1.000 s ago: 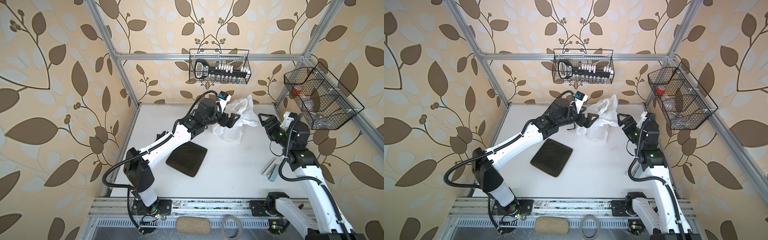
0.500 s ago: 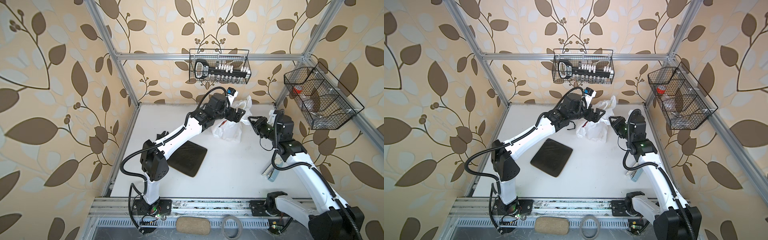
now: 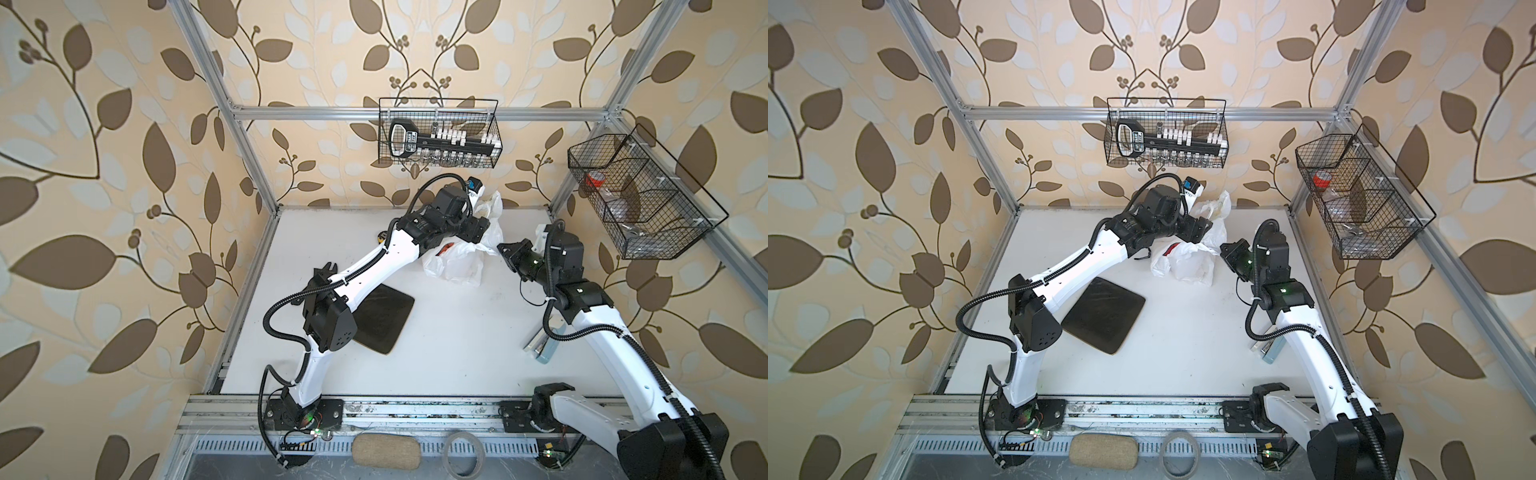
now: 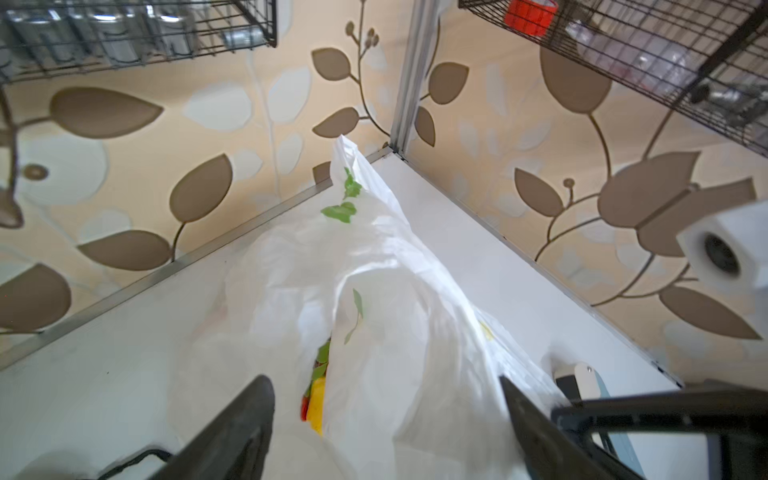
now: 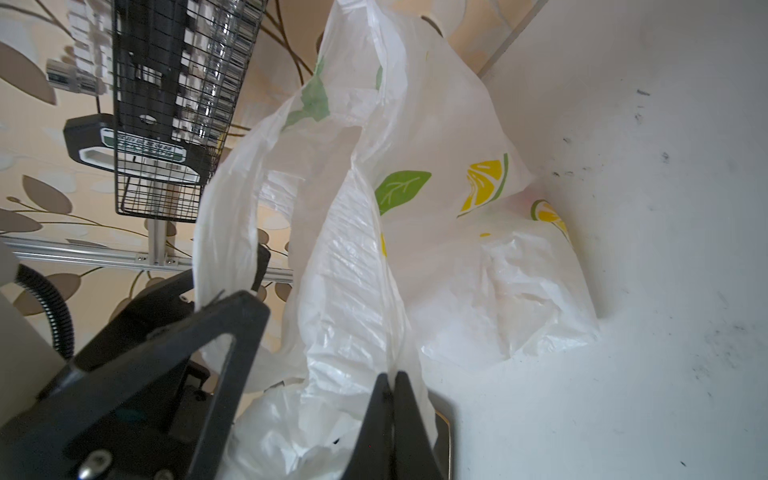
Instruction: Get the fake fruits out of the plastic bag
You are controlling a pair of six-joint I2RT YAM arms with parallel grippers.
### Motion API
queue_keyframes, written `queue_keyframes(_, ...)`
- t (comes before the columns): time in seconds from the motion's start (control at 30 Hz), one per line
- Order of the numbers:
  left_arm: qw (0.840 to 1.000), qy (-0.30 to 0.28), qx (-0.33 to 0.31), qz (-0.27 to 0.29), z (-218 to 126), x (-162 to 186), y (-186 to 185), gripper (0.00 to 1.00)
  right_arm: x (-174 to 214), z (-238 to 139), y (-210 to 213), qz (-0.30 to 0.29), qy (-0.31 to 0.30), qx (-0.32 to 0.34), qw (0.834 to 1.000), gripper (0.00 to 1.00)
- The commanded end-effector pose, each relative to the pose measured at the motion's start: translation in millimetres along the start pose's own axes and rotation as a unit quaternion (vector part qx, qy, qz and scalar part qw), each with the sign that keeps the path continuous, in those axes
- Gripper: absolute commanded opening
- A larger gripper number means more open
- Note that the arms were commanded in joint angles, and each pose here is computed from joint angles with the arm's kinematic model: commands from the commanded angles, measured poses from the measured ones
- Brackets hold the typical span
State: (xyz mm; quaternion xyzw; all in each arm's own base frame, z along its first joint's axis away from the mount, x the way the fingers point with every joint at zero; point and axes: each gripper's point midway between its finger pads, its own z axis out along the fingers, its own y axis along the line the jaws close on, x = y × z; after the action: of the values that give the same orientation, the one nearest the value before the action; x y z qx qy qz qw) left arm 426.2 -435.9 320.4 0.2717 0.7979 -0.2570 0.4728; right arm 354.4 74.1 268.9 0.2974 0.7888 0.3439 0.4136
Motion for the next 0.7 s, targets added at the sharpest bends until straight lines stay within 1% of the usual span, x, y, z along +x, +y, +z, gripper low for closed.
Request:
queue_keyframes(0.0,0.999,-0.008,-0.035,0.015,-5.6,-9.9,7.4,0.69,5.0,-10.7,-16.1,-0.029,-0.004,0.035,0.999,0.02)
queue_keyframes(0.03,0.999,-0.007,-0.039,0.015,-6.1,-9.4,9.2,0.65,5.2,-13.7,-19.2,-0.045,-0.007,0.041,0.998,0.01)
queue_keyframes(0.1,0.999,-0.01,-0.047,0.016,-9.5,-11.1,11.4,0.52,7.0,-21.3,-28.0,-0.059,-0.012,0.057,0.997,0.0)
queue_keyframes(0.3,0.997,-0.015,-0.066,0.029,-22.7,-14.8,17.0,0.16,8.0,-47.3,-48.2,-0.089,-0.035,0.098,0.991,0.0)
queue_keyframes(0.33,0.997,-0.016,-0.066,0.03,-25.5,-15.3,17.0,0.11,7.3,-51.7,-49.8,-0.094,-0.038,0.104,0.989,0.02)
queue_keyframes(0.37,0.997,-0.017,-0.065,0.03,-28.9,-16.1,16.6,0.05,6.3,-57.0,-47.3,-0.099,-0.04,0.103,0.989,0.15)
queue_keyframes(0.4,0.997,-0.019,-0.063,0.03,-32.4,-16.8,15.8,0.0,6.2,-61.9,-42.8,-0.104,-0.038,0.098,0.989,0.3)
queue_keyframes(0.43,0.998,-0.021,-0.06,0.028,-35.9,-18.1,14.6,0.0,6.3,-66.4,-35.5,-0.111,-0.035,0.087,0.989,0.45)
queue_keyframes(0.5,0.998,-0.021,-0.053,0.022,-41.7,-18.2,12.0,0.0,8.7,-76.6,-14.2,-0.121,-0.02,0.051,0.991,0.72)
queue_keyframes(0.57,0.999,-0.022,-0.046,0.012,-45.6,-18.2,9.3,0.0,12.2,-86.0,-4.9,-0.114,-0.005,0.042,0.993,0.88)
queue_keyframes(0.63,0.999,-0.024,-0.042,0.002,-48.4,-19.0,8.0,0.0,18.4,-92.5,-3.3,-0.097,0.014,0.043,0.994,0.99)
queue_keyframes(0.67,0.999,-0.026,-0.039,-0.002,-49.9,-20.2,7.2,0.0,22.2,-94.7,-2.1,-0.084,0.023,0.039,0.995,1.0)
